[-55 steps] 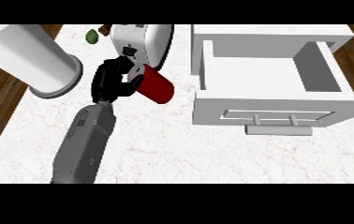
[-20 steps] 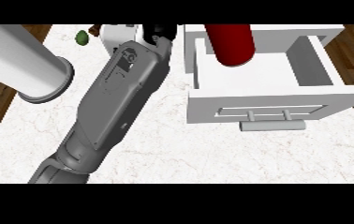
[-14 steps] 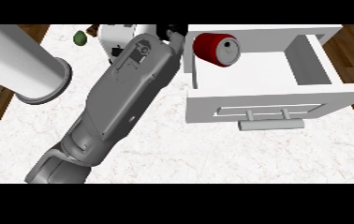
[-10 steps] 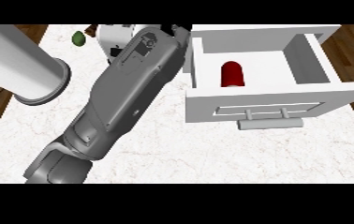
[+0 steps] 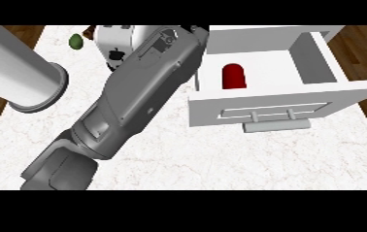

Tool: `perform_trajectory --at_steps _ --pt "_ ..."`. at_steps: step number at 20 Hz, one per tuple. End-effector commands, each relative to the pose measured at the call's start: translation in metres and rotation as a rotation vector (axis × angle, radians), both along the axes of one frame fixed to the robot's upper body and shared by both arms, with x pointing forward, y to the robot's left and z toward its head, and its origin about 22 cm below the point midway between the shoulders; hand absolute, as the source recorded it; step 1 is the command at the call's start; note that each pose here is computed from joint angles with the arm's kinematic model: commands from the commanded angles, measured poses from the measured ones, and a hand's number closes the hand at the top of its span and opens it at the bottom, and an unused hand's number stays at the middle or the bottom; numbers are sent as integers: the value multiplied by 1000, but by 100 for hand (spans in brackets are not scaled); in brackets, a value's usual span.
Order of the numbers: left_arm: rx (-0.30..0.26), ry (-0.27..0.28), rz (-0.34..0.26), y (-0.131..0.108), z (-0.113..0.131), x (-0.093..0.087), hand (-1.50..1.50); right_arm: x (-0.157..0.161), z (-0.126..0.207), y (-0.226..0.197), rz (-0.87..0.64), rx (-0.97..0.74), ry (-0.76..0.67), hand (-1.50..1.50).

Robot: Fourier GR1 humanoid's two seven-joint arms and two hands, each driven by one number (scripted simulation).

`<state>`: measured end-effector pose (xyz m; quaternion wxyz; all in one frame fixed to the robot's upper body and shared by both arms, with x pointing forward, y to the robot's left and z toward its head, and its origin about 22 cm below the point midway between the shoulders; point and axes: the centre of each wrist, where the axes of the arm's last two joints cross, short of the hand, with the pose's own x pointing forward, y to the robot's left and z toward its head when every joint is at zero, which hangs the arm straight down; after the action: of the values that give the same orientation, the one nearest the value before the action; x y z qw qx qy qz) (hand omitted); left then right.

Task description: Pick up the can, place it into the drawer and close the drawer

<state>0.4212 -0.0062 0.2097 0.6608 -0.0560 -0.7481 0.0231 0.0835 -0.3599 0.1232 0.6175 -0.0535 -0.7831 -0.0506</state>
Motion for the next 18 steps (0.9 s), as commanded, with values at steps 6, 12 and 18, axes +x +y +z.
perform_trajectory --at_steps 6,12,18 --pt "42 52 32 -1 -26 3 150 8 3 14 21 14 -12 -150" --pt "93 49 67 -8 -32 -2 -150 7 3 -3 4 1 -13 -150" --pt "97 60 106 -6 -37 1 -150 10 5 8 27 -1 -2 -150"
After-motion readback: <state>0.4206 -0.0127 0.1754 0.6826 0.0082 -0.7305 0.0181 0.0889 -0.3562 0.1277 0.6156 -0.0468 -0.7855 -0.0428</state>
